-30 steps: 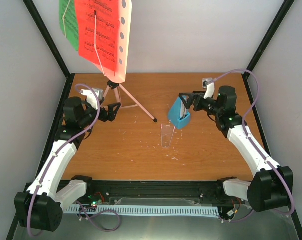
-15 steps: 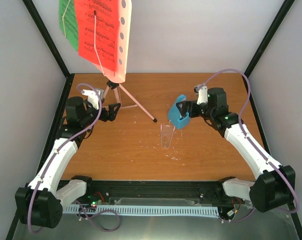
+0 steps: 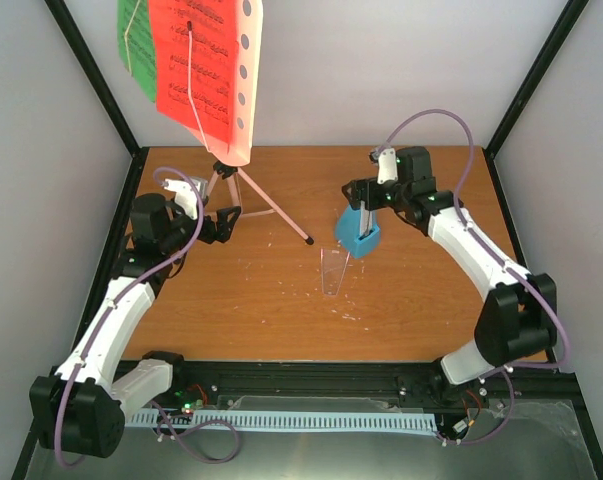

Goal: Pack up the instrument practice props

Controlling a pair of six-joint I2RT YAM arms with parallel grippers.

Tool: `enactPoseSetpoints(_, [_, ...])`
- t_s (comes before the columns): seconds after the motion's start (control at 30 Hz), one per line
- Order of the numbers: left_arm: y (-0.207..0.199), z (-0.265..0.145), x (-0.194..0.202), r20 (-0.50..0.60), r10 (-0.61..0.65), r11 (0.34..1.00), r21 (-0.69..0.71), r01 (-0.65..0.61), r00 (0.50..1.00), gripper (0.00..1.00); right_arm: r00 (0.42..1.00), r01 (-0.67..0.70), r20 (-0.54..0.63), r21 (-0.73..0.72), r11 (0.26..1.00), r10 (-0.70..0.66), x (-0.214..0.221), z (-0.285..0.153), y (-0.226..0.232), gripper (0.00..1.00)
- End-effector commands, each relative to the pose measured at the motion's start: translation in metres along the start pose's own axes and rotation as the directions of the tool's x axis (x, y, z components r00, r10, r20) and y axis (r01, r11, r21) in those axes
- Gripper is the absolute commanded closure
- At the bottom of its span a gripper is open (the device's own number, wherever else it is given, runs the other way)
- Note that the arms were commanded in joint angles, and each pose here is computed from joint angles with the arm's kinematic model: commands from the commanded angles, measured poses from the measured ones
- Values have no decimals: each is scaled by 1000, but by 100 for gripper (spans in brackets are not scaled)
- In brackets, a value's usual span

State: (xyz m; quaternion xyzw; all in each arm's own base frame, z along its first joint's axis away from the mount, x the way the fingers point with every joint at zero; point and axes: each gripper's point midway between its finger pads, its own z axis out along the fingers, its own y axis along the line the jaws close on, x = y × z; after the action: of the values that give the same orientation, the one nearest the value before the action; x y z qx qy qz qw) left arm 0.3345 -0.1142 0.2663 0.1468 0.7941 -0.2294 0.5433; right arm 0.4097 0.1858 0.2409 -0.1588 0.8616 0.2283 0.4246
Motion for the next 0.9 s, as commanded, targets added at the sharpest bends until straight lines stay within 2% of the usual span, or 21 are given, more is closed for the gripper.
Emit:
enactPoseSetpoints(0.0, [-5, -5, -9, 35, 42, 999, 5, -42, 999, 0, 1000, -1, 6, -40, 999, 2, -9, 22, 4, 7])
enactPoseSetpoints(0.13, [-7, -4, -8, 32, 38, 999, 13, -39, 999, 1, 1000, 2, -22, -44, 999, -3, 8, 36, 1, 8])
enactPoseSetpoints(0.37, [-15, 0, -5, 17, 32, 999, 42, -33, 999, 0, 996, 39, -78, 55, 998, -35, 42, 41, -19, 13])
enactPoseSetpoints(0.6, [-19, 5, -2, -1, 17, 998, 64, -17, 1000, 0, 999, 23, -32, 184, 983, -18, 51, 17, -26, 36])
enactPoseSetpoints(0.87, [-26, 2, -4, 5, 14, 997, 79, -14, 1000, 1, 997, -71, 35, 343, 937, 63, 64, -18, -29, 46])
